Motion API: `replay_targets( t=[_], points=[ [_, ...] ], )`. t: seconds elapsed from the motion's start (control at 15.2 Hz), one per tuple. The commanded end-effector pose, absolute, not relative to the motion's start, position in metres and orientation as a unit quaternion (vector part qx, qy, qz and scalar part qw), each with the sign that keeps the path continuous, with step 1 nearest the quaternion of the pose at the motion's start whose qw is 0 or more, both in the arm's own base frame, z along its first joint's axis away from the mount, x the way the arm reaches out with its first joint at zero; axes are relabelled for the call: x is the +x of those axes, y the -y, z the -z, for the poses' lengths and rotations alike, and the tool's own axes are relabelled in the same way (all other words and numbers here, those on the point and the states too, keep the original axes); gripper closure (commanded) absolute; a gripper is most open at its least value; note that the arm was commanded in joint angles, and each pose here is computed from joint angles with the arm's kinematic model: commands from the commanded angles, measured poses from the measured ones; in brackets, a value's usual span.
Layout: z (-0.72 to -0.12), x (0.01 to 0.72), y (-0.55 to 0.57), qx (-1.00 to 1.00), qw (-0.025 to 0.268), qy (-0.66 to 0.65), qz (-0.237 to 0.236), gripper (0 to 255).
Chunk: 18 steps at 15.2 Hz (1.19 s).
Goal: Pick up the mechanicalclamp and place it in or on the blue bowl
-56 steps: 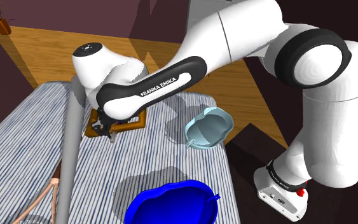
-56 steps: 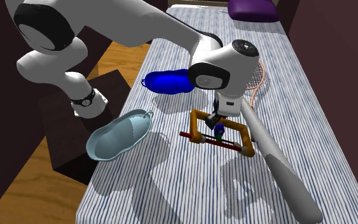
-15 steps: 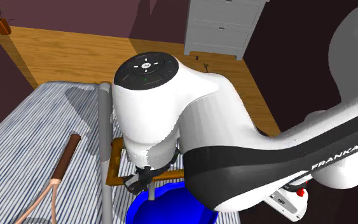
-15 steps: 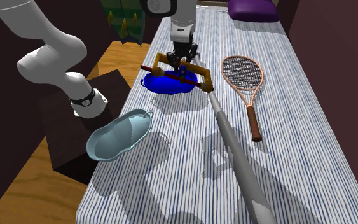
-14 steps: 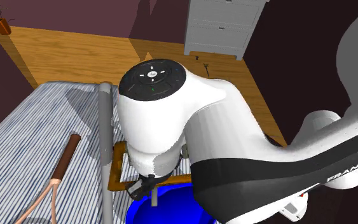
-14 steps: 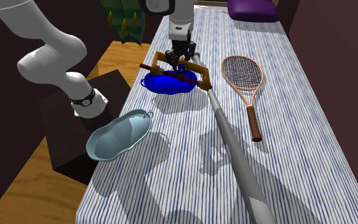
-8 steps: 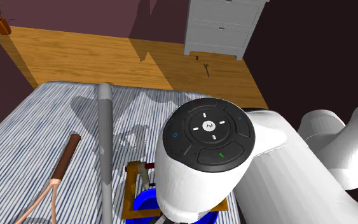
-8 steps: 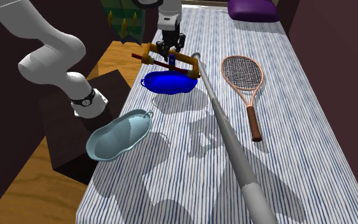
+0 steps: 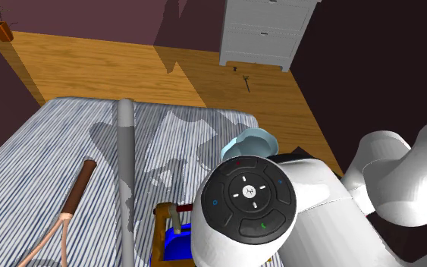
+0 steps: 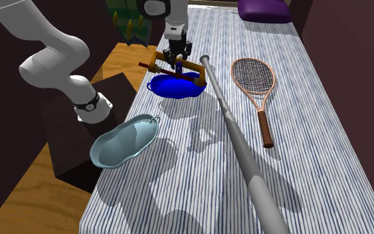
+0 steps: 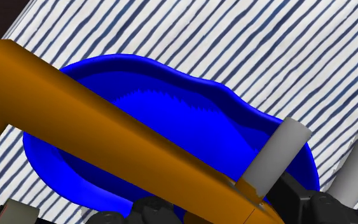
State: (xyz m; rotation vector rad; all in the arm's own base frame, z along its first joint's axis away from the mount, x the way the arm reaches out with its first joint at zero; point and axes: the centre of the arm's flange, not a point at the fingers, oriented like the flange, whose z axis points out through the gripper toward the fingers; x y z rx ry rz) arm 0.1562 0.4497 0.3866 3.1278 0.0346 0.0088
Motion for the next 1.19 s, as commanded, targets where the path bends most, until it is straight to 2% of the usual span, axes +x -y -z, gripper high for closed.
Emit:
replay_targets(
  t=[0.0,0.66,0.73,1.12],
  points=[
    [-0.376,0.155,-0.450,1.000,0.006,-0.011,-0.003,255],
    [-0.362,0.155,-0.450,1.000,0.006,-0.011,-0.003,255],
    [-0.362,0.155,-0.450,1.000,0.006,-0.011,-0.003,0],
    [-0.375,0.155,-0.450,1.000,0.006,-0.011,-0.003,0]
  ],
)
